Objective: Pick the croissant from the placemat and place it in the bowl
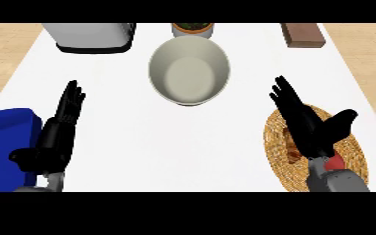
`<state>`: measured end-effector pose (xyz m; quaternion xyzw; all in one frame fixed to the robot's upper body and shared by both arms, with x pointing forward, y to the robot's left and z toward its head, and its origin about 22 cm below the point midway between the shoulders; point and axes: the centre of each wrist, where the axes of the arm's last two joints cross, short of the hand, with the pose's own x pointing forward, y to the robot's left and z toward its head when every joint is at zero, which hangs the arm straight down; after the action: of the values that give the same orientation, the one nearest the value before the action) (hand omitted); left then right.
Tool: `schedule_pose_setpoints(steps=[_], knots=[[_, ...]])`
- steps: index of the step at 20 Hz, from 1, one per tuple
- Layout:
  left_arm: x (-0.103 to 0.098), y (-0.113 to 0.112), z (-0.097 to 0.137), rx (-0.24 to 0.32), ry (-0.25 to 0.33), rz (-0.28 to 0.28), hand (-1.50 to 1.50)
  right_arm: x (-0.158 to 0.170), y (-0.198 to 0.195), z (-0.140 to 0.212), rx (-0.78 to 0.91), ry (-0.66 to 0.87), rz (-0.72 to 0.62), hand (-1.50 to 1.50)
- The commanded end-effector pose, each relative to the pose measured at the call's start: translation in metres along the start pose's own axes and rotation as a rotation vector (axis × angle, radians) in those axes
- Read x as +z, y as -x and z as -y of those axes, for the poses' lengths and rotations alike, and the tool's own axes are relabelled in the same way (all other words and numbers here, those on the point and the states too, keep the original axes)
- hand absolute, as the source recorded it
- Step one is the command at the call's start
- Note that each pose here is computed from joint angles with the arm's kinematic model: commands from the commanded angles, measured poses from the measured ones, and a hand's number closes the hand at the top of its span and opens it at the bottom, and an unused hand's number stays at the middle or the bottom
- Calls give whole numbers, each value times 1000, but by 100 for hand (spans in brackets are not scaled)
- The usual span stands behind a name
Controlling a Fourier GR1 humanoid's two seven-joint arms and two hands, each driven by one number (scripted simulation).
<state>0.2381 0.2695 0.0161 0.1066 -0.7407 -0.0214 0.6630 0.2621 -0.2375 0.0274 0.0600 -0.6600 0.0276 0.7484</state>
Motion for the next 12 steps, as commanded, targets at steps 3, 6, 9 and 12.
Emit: schedule_pose_setpoints(steps=[3, 6, 9, 12], knots=[[-28, -31, -42, 18, -52, 115, 0, -21, -40, -25, 25, -117, 240, -150], [-66, -61, -46, 27, -103, 185, 0, -36, -63, -54, 9, -262, 446, -150], [-48, -41, -46, 36, -105, 104, 0, -19, -46, 6, 443, 283, 503, -150], [-59, -46, -60, 26, -98, 108, 0, 1, -7, -32, 545, 294, 590, -150]])
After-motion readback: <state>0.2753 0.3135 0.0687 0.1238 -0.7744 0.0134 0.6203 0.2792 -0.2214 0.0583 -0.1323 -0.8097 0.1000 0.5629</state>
